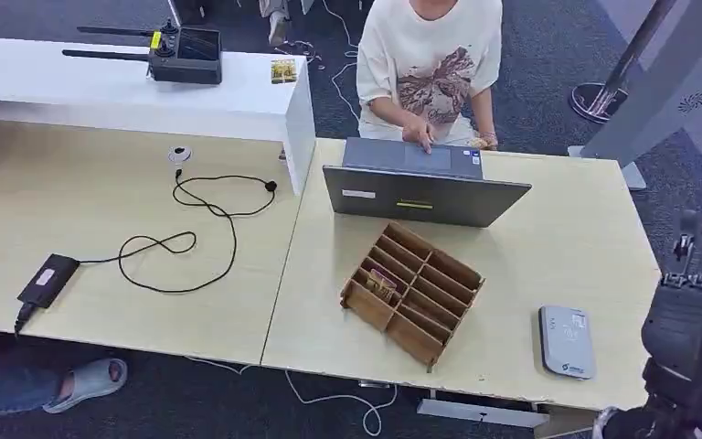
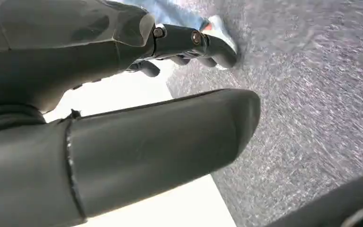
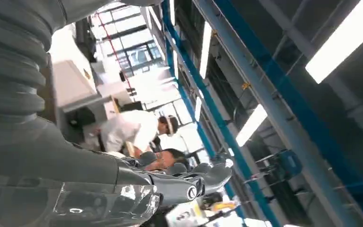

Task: Pass the card to the sensor for recognition and then transmit it.

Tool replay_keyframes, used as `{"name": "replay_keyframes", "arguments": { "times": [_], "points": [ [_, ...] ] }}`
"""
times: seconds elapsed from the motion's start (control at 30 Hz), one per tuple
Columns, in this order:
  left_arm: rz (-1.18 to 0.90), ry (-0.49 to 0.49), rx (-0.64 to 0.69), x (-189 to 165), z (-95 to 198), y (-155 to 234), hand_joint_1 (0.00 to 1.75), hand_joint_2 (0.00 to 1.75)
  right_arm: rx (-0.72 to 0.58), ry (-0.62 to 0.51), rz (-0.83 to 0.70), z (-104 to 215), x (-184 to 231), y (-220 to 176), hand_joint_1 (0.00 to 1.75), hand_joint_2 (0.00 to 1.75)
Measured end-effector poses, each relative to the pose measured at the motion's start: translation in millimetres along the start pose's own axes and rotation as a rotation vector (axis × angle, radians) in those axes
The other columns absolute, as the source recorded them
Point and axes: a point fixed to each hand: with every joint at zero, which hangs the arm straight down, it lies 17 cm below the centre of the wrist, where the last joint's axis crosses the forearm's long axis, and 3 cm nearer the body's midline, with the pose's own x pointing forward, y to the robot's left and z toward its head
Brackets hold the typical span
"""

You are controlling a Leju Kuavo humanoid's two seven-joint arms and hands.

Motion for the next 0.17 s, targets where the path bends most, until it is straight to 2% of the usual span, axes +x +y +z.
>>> {"name": "replay_keyframes", "arguments": {
  "times": [0.17],
  "points": [
    [-0.098, 0.057, 0.026, -41.6, -6.3, 24.8, 0.00, 0.00, -0.049, 0.092, 0.020, 40.9, -13.1, -11.6, 0.00, 1.75]
  ]
}}
